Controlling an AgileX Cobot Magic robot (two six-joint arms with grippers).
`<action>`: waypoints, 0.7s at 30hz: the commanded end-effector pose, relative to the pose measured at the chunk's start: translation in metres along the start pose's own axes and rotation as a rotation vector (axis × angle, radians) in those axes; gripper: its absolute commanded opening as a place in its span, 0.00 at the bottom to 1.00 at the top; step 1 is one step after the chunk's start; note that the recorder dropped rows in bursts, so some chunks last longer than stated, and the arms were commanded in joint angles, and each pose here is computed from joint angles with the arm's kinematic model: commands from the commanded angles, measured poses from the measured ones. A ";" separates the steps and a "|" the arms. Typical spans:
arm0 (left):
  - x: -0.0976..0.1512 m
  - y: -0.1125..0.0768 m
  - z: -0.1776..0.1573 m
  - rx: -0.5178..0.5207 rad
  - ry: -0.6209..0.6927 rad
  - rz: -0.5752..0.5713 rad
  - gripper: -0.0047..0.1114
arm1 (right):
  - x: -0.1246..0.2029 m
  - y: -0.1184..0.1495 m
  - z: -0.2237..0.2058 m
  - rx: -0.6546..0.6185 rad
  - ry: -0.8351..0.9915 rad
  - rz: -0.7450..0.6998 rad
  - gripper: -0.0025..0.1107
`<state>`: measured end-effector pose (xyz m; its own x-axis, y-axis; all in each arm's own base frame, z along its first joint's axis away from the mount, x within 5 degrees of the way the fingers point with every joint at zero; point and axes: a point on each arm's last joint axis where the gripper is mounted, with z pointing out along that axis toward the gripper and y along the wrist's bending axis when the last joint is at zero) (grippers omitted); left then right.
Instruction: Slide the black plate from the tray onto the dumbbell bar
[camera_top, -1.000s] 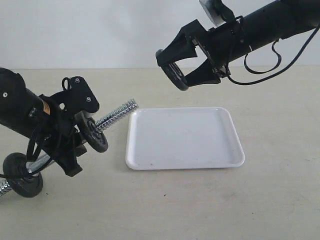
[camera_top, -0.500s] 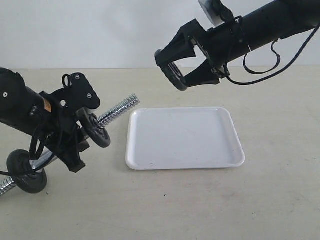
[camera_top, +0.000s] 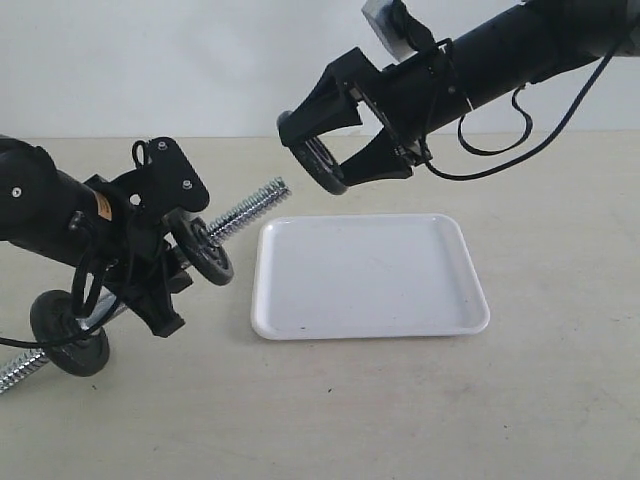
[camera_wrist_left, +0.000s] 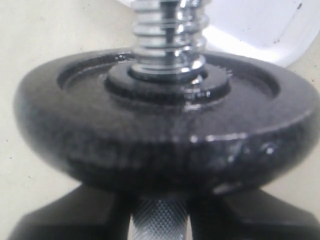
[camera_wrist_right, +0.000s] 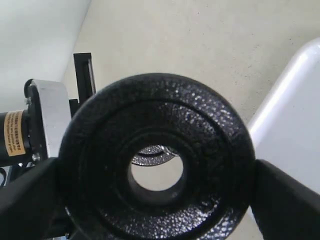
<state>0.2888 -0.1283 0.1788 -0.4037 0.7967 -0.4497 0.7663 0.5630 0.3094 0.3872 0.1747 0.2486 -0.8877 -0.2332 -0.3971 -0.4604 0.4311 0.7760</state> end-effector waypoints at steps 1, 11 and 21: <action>-0.033 0.013 -0.021 -0.145 -0.246 0.010 0.08 | -0.005 0.019 -0.007 -0.054 -0.040 -0.010 0.02; -0.037 0.011 -0.022 -0.155 -0.276 0.019 0.08 | -0.003 0.023 0.001 -0.057 -0.015 -0.022 0.02; -0.039 0.012 -0.022 -0.165 -0.292 0.017 0.08 | -0.001 0.009 0.013 -0.058 0.010 0.045 0.02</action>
<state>0.2891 -0.1399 0.1822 -0.3523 0.7895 -0.5026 0.7610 0.5542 0.3371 0.3848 0.1864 0.2397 -0.9045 -0.2429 -0.3506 -0.4246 0.4367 0.7931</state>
